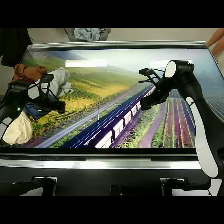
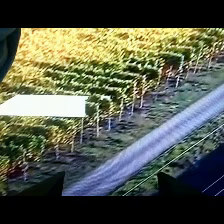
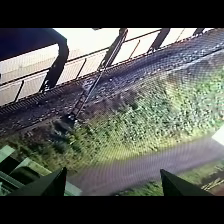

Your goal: Fold the shirts.

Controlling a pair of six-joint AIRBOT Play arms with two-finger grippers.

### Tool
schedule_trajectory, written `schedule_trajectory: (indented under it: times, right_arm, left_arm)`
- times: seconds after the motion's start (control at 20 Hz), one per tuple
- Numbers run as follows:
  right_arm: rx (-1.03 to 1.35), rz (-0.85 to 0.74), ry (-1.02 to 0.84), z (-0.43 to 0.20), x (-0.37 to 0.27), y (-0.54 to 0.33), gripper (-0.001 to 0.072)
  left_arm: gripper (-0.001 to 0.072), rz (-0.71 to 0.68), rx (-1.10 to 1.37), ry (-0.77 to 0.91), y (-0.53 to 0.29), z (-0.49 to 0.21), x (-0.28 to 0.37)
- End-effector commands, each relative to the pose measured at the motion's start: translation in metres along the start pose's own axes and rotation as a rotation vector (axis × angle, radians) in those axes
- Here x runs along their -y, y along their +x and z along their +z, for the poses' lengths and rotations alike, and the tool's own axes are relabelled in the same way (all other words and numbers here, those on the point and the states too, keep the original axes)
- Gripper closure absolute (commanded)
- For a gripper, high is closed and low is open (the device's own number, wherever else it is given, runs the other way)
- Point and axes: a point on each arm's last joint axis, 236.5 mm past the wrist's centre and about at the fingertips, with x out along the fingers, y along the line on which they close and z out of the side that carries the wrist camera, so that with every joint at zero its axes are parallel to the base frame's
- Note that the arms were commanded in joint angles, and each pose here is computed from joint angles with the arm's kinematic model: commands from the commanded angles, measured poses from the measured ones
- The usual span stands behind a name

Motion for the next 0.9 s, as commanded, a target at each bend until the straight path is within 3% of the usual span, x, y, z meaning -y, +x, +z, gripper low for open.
schedule_trajectory:
  times: [0.0, 0.2, 0.35, 0.45, 0.5, 0.6, 0.7, 0.85]
  right_arm:
    - [-0.001, 0.000, 0.000, 0.000, 0.000, 0.000, 0.0035]
    - [0.075, -0.033, 0.003, 0.018, 0.008, -0.001, 0.0038]
    - [0.096, -0.114, -0.017, 0.023, 0.026, -0.002, 0.0035]
    - [0.078, -0.185, -0.026, 0.019, 0.043, -0.005, 0.0023]
    - [0.050, -0.202, -0.043, 0.013, 0.047, -0.005, 0.0023]
    - [-0.002, -0.186, -0.073, 0.001, 0.044, -0.004, 0.0023]
    - [-0.008, -0.165, -0.081, 0.000, 0.039, -0.003, 0.0022]
    - [-0.005, -0.112, -0.094, 0.000, 0.027, -0.001, 0.0005]
  left_arm:
    - [0.0003, 0.000, 0.000, 0.000, 0.000, 0.000, 0.000]
    - [0.0003, -0.072, 0.090, -0.159, -0.001, 0.023, 0.015]
    - [0.0004, -0.089, 0.089, -0.127, -0.002, 0.023, 0.020]
    - [0.0001, 0.101, 0.119, 0.115, -0.020, 0.035, -0.029]
    - [-0.0005, 0.252, 0.114, 0.087, -0.041, 0.039, -0.074]
    - [-0.0008, 0.456, 0.017, -0.161, -0.075, 0.006, -0.162]
    - [-0.0012, 0.414, -0.129, -0.347, -0.058, -0.045, -0.202]
    - [-0.0013, 0.245, -0.260, -0.538, -0.001, -0.105, -0.212]
